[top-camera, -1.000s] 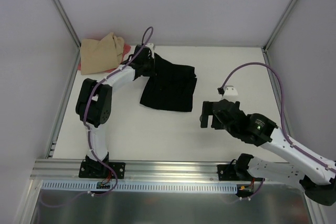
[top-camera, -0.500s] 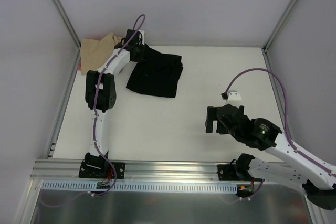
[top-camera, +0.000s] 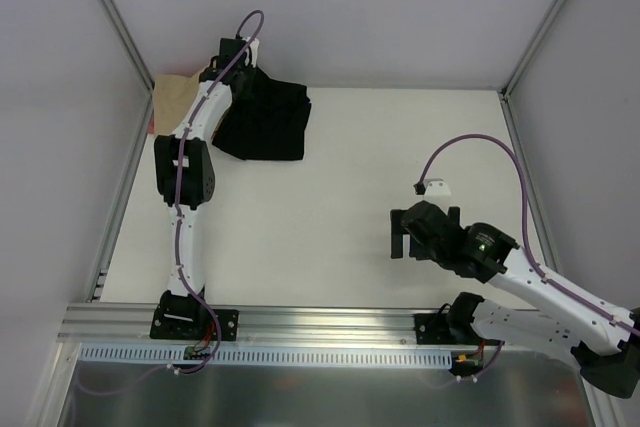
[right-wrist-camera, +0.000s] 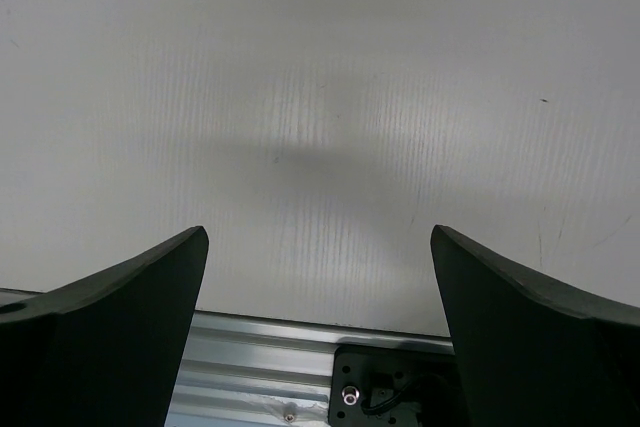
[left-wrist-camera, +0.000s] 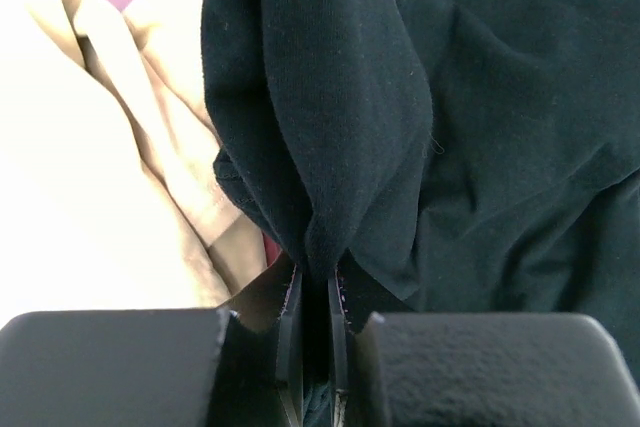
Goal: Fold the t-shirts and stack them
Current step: Put the neatly folded tshirt into the corner of the board with the left arm
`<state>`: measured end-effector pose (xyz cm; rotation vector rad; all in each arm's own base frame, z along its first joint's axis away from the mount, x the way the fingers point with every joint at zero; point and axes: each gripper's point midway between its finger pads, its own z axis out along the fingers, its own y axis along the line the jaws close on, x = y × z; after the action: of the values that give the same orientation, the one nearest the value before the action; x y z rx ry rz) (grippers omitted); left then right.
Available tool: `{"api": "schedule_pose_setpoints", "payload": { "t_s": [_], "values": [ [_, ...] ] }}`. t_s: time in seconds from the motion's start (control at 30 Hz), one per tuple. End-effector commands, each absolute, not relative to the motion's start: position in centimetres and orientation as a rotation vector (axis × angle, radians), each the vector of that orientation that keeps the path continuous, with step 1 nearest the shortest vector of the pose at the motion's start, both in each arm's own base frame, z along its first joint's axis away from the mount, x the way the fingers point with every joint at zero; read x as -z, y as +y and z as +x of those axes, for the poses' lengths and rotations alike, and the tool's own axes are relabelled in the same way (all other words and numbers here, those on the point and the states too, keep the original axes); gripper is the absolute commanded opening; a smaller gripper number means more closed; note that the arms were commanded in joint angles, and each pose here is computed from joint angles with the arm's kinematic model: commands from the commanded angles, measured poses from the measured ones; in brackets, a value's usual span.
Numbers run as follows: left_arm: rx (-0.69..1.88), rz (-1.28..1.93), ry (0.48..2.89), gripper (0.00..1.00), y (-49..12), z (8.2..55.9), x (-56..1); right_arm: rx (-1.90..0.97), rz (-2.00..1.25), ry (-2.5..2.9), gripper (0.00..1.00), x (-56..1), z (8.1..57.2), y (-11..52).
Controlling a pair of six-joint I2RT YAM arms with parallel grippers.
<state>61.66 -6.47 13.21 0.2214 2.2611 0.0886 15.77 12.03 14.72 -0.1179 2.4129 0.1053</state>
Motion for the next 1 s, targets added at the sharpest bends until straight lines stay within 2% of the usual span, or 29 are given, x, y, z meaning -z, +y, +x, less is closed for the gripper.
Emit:
{"api": "schedule_pose_setpoints", "payload": {
  "t_s": [0.0, 0.17, 0.5, 0.6, 0.97],
  "values": [
    [-0.184, 0.266, 2.15, 0.0, -5.6, 63.2, -17.4, -0.082, -0.108, 2.398, 0.99, -14.8, 16.2, 11.7],
    [-0.239, 0.252, 2.111, 0.0, -4.1, 63.8, -19.0, -0.061, -0.112, 2.423, 0.99, -14.5, 16.2, 11.3],
    [-0.285, 0.067, 2.029, 0.0, 5.3, 62.8, -25.0, -0.03, -0.105, 2.458, 0.99, -13.4, 15.9, 10.3],
    [-0.274, 0.042, 1.99, 0.0, 6.5, 62.5, -26.8, -0.025, -0.107, 2.469, 0.99, -13.1, 16.0, 10.4],
    [-0.239, 0.079, 1.831, 0.0, 5.5, 63.7, -32.3, -0.051, -0.114, 2.494, 1.0, -12.0, 16.4, 11.2]
  ]
}}
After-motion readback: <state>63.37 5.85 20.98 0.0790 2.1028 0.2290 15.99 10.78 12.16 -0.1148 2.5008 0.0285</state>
